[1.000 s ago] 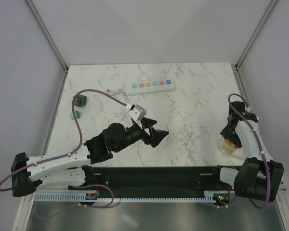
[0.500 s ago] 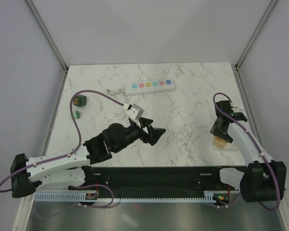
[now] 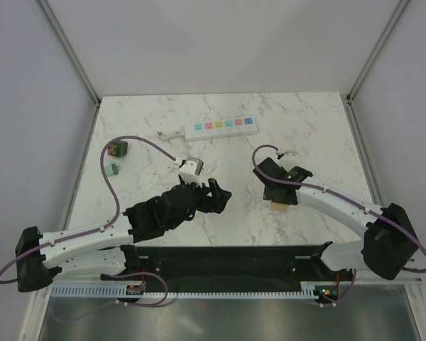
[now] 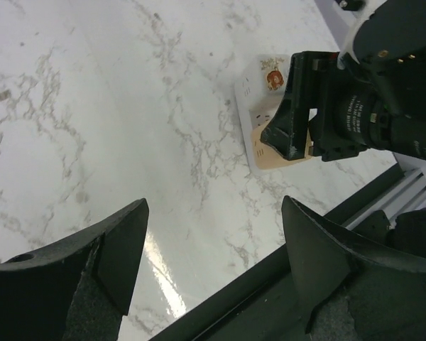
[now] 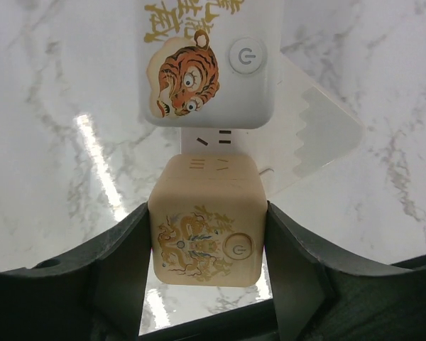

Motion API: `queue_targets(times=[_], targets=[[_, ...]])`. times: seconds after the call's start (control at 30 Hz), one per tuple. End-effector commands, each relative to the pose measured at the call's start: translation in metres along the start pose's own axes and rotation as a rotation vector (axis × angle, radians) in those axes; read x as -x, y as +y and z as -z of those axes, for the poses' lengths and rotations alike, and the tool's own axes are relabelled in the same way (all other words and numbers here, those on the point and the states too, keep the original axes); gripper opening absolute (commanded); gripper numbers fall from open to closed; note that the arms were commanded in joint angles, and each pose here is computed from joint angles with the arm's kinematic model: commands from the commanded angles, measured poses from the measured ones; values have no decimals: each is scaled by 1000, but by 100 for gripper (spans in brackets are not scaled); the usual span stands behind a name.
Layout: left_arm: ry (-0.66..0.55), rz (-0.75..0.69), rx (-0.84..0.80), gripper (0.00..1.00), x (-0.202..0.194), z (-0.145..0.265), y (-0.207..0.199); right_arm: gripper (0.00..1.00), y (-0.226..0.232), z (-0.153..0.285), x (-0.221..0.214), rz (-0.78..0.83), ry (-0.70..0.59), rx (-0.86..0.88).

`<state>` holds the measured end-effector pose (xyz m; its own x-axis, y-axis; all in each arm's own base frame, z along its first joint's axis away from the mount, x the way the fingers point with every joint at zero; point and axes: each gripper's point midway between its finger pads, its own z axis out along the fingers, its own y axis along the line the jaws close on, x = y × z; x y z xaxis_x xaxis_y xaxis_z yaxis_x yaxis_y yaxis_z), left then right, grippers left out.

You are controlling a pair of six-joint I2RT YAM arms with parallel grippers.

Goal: Pull the plug off the socket

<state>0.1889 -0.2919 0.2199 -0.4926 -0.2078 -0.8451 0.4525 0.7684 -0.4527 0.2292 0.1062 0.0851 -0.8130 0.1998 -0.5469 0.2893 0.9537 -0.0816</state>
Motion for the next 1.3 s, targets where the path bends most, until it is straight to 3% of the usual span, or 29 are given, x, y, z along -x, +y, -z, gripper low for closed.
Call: queue_targets(times=[0.0,0.33,0.43,0.67,0.8,0.87,1.07,1.27], targets=[[-21,131,130,82,-1,14,29,2,73,13,-3,-76,-12,177],[-37,244,281,81,-4,59,77,16,175,34,-29,80,-1,375],[-29,253,283,81,-5,69,81,31,188,36,-28,93,-8,423],[-55,233,292,84,5,74,83,76,214,50,-18,166,-28,516],[-13,146,336,86,3,61,81,86,229,67,-2,208,-69,580],[4,117,348,88,2,55,78,98,232,73,6,227,-98,593],[15,93,353,88,9,46,68,98,213,110,48,209,-225,617],[29,60,343,89,3,39,66,98,148,95,82,117,-256,585]])
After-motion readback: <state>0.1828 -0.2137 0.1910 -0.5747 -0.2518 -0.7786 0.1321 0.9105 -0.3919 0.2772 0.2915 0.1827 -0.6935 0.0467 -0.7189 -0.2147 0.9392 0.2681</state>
